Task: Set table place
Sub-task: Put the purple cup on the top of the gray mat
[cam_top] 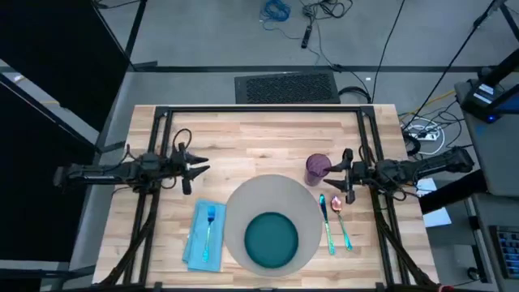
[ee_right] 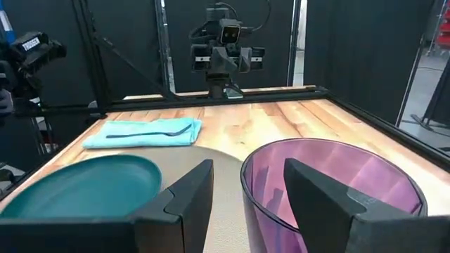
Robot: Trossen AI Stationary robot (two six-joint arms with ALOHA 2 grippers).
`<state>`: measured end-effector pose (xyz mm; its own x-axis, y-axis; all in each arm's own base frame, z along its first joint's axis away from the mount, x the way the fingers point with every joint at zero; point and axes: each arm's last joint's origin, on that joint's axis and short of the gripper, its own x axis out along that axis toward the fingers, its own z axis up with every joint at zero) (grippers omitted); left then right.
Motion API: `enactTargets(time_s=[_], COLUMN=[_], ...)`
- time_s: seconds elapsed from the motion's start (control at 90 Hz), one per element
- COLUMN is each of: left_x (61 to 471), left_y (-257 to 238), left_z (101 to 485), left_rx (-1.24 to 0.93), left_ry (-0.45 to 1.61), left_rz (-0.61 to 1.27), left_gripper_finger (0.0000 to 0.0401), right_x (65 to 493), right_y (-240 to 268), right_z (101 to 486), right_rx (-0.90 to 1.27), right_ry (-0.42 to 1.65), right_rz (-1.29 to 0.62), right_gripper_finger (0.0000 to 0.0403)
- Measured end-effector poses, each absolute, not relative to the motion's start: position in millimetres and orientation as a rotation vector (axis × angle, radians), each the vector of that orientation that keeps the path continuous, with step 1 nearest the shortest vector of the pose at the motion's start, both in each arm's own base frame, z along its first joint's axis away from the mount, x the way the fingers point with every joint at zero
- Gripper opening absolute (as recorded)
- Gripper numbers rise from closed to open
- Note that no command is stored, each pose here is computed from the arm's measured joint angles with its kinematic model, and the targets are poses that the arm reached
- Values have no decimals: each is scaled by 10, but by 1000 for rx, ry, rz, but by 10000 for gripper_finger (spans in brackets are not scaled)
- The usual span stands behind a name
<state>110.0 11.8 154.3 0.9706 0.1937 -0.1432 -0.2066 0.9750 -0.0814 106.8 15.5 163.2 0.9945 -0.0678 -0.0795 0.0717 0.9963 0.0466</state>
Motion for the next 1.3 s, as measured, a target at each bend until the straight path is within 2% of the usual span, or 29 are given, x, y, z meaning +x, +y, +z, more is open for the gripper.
enactTargets(time_s=[0.122, 0.311, 0.367, 0.611, 0.756, 1.3], left_x=[1100, 1103, 1101, 1053, 1015, 996], left_y=[118, 105, 100, 89, 86, 85], left_z=[1543, 1598, 1631, 1743, 1756, 1724], left_rx=[-96, -65, -58, -15, -18, -54], left_ry=[135, 82, 49, -72, -93, -67], left_rz=[202, 152, 132, 105, 105, 104], left_gripper_finger=[116, 116, 116, 116, 116, 116], right_x=[1067, 1037, 1023, 942, 940, 940], right_y=[168, 271, 283, 221, 198, 199], right_z=[1631, 1620, 1635, 1728, 1738, 1729], right_rx=[26, -10, -5, 6, 24, 26], right_ry=[72, 64, 47, -67, -47, -36], right_rz=[-41, 258, 291, 150, 76, 80], right_gripper_finger=[162, 162, 162, 162, 162, 162])
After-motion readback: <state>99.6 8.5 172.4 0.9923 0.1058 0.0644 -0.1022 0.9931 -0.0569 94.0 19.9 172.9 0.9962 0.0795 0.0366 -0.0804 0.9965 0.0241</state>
